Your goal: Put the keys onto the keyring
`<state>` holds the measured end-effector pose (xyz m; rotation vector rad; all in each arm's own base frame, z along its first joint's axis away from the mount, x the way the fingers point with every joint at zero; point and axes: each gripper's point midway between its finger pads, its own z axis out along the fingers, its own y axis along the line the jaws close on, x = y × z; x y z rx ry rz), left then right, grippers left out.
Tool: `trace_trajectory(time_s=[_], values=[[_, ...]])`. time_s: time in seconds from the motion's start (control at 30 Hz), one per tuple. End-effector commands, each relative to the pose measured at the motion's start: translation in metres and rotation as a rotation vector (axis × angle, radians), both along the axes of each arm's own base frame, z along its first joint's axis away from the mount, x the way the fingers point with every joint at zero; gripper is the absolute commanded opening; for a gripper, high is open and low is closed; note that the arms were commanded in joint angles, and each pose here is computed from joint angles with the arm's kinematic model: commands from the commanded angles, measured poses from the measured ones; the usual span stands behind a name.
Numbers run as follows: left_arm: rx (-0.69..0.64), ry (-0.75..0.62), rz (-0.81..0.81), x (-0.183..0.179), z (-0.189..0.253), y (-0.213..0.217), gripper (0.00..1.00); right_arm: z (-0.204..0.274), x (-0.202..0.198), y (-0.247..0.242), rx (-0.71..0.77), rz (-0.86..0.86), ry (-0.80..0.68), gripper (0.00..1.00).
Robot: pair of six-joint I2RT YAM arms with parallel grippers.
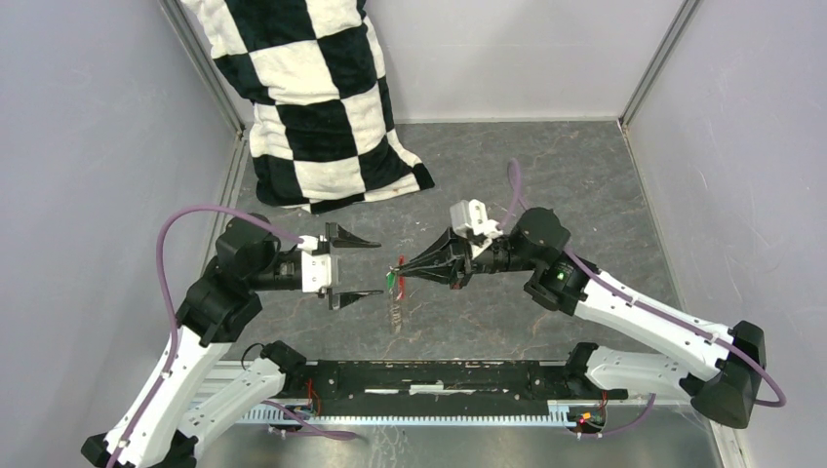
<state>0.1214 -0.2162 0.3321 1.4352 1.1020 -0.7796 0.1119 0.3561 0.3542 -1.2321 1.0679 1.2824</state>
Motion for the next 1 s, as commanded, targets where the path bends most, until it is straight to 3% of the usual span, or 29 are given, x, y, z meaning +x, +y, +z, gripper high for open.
trace_trajectory(time_s=[0.0, 0.27, 0.37, 0.6, 0.97], values=[[-0.074, -0.030, 0.068, 0.014, 0.016, -0.002, 0.79, 0.072, -0.012, -0.016, 0.314, 0.004, -0.086, 0.00], [-0.151, 0.009, 0.048, 0.012, 0.029, -0.009, 0.72, 0.082, -0.010, -0.041, 0.534, -0.073, -0.090, 0.00], [-0.202, 0.056, 0.027, 0.009, 0.034, -0.014, 0.73, 0.083, -0.007, -0.035, 0.533, -0.067, -0.078, 0.00], [-0.242, 0.062, -0.020, 0.009, 0.040, -0.022, 0.86, 0.083, -0.007, -0.023, 0.523, -0.020, -0.058, 0.00], [-0.281, 0.106, -0.013, 0.015, 0.043, -0.027, 0.81, 0.087, -0.006, -0.022, 0.605, 0.006, -0.023, 0.00]])
